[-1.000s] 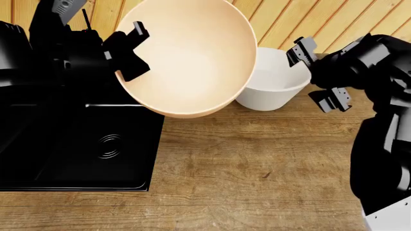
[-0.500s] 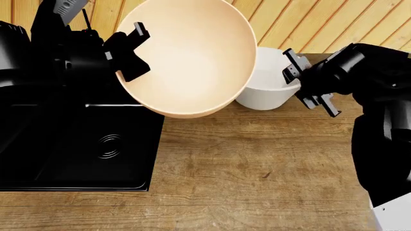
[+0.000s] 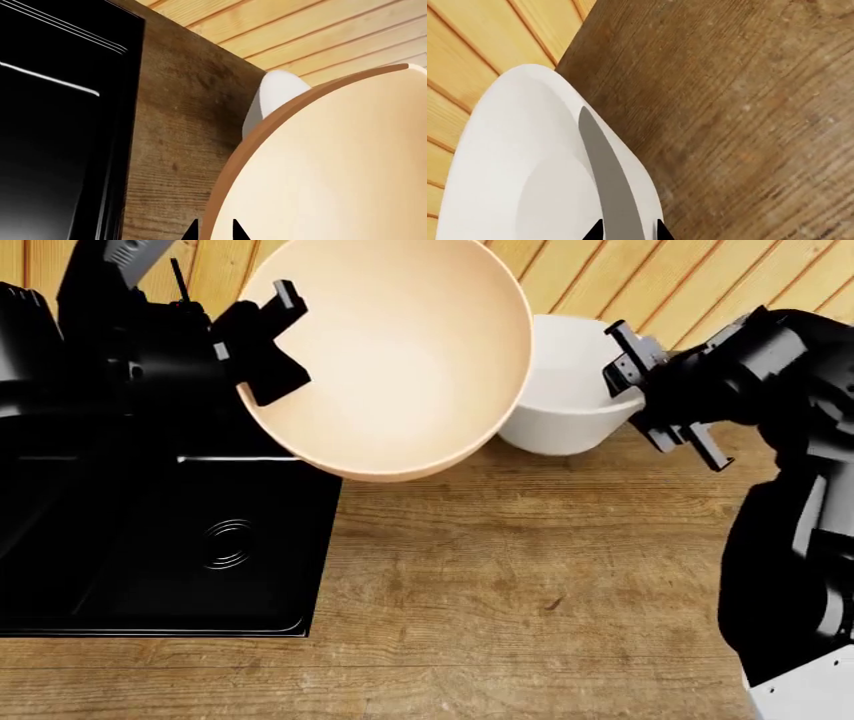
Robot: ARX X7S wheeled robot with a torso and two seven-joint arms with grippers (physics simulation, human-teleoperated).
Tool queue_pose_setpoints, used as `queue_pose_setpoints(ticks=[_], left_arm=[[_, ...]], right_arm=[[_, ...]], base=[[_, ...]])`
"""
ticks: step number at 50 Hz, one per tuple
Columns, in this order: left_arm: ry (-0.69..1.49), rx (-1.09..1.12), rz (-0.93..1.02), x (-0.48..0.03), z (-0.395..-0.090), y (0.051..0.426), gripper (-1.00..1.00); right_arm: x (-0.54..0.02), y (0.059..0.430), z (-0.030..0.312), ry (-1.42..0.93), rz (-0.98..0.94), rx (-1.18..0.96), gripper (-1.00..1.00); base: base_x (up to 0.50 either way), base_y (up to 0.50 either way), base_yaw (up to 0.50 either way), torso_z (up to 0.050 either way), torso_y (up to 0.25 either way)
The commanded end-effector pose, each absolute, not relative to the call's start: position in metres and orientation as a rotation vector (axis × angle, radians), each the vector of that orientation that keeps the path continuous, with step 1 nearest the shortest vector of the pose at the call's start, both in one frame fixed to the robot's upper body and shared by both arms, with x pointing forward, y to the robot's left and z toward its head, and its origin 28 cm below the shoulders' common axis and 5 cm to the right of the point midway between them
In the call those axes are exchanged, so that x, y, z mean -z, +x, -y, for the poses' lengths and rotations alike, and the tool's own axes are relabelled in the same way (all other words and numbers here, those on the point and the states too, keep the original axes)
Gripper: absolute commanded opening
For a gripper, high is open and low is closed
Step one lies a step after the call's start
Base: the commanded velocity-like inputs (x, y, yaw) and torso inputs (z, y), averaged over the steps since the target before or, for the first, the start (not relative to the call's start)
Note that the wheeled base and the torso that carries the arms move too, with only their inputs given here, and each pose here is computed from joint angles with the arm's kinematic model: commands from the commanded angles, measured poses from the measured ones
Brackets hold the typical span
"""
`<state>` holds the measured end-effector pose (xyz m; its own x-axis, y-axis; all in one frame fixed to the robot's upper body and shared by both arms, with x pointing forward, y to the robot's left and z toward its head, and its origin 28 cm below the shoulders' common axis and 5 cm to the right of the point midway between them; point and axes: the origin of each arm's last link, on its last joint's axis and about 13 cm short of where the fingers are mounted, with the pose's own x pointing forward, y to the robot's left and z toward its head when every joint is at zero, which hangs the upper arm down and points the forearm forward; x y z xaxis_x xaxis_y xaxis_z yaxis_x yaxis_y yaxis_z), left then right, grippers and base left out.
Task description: Stack the bowls in the sink.
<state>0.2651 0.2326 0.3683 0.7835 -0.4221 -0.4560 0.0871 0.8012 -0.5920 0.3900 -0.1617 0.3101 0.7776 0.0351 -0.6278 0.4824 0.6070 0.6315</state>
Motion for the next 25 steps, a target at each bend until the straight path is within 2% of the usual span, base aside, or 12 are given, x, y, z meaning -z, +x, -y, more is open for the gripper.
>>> queue_pose_setpoints(ticks=[1,17,25], left_arm=[[-0.602,0.316,-0.591,-0.372,-0.235,0.263,-1.00],[-0.611,0.309,-0.558,-0.379,-0.240,0.253,-1.00],[-0.617,0.304,-0.552,-0.378,-0.242,0.251,-1.00]], right_arm=[[-0.322,0.373,0.168,0.900,-0.584,0.275,-1.00],[-0.330,0.343,0.183,0.850,-0.482,0.314,-1.00],[-0.334,0.327,0.185,0.835,-0.373,0.242,-1.00]], base=[[0.00,0.00,0.00,0.000,0.000],[0.00,0.00,0.00,0.000,0.000],[0.00,0.00,0.00,0.000,0.001]])
